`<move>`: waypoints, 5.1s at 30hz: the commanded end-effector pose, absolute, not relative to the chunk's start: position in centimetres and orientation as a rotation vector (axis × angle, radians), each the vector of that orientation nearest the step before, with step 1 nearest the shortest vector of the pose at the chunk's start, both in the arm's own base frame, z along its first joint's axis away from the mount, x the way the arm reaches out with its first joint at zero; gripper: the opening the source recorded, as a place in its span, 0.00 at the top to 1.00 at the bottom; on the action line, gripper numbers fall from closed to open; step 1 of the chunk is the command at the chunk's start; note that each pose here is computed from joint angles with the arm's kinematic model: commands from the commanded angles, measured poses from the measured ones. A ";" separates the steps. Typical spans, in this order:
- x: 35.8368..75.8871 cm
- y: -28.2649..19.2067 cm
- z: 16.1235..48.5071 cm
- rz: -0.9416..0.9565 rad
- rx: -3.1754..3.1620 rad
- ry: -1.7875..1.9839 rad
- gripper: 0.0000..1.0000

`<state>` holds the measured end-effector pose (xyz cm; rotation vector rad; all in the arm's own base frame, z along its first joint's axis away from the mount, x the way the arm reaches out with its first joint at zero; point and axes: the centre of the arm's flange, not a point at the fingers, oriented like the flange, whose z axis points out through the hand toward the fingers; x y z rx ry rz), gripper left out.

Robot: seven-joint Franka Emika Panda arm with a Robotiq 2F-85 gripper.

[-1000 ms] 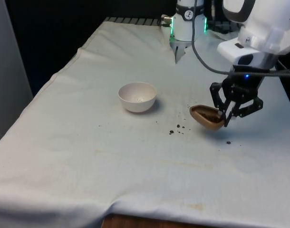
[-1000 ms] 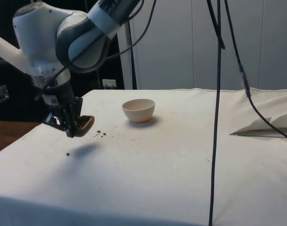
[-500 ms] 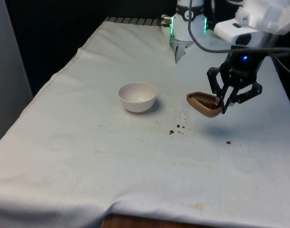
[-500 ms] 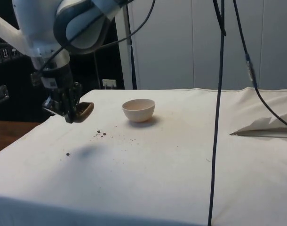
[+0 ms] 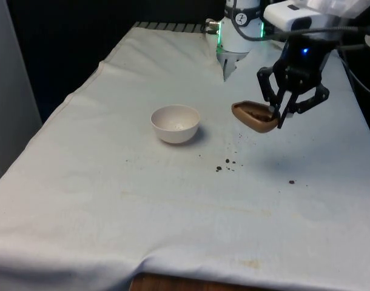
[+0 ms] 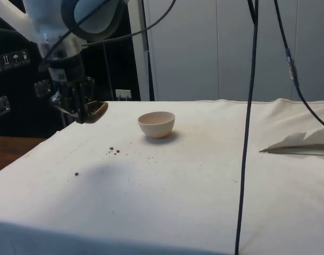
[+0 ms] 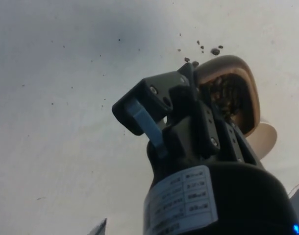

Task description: Pour the coffee beans from the cup into the bowl.

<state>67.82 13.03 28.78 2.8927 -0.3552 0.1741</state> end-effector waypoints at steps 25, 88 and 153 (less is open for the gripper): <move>64.9 9.5 32.5 0.162 2.922 -0.385 1.00; 59.2 -2.8 32.6 0.113 3.159 -0.449 1.00; 56.3 -12.8 27.1 0.193 3.500 -0.174 1.00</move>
